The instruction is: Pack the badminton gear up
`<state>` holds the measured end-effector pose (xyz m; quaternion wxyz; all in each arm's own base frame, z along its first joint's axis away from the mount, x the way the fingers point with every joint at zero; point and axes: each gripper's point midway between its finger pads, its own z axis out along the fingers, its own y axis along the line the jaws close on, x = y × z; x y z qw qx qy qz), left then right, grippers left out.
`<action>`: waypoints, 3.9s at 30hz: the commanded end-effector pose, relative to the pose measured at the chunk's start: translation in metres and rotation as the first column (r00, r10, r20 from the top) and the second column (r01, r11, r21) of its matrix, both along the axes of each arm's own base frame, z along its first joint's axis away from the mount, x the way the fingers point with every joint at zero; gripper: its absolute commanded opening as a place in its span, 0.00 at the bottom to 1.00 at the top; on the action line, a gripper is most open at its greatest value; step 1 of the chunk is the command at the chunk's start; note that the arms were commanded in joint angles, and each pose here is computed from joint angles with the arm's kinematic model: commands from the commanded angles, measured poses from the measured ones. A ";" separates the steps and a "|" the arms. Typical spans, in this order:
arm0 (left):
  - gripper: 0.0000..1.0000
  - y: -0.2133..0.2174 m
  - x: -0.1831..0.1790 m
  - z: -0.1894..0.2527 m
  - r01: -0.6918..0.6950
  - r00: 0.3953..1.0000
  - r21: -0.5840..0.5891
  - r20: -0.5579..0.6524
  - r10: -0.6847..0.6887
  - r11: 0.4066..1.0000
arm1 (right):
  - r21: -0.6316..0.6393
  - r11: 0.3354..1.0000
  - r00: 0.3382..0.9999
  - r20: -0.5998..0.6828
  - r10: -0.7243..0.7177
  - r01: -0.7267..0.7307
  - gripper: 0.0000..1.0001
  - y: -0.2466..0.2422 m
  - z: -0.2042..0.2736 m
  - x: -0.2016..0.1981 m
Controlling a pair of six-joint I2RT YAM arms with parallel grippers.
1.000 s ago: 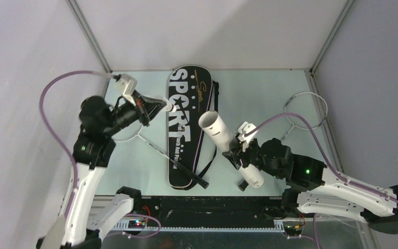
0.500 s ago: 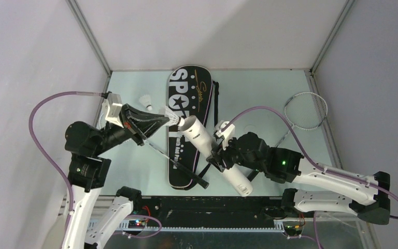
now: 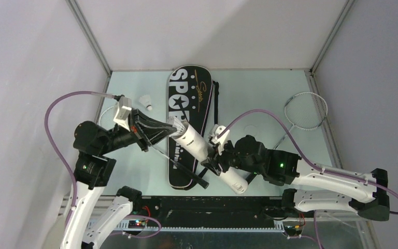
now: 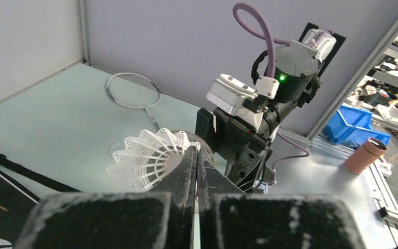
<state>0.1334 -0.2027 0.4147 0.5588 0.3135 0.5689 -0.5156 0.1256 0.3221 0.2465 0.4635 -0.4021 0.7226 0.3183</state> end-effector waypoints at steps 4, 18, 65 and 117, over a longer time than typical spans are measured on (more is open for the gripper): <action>0.00 -0.010 -0.003 -0.012 0.067 0.996 0.021 -0.056 -0.066 0.998 | 0.146 0.988 0.985 0.171 0.023 -0.049 0.35 0.016 0.064 0.003; 0.00 -0.019 -0.010 -0.043 0.118 0.976 0.069 -0.189 -0.103 0.991 | 0.135 0.987 0.950 0.310 0.043 -0.089 0.34 0.028 0.076 0.007; 0.76 0.100 0.190 -0.069 -0.777 0.497 0.397 -0.088 0.863 0.488 | 0.122 0.993 0.921 0.384 -0.059 0.013 0.34 -0.041 0.067 0.014; 0.06 0.202 0.408 -0.297 -0.348 0.395 0.642 -0.561 0.727 0.684 | 0.100 0.995 0.936 0.347 -0.059 0.026 0.34 -0.060 0.049 0.015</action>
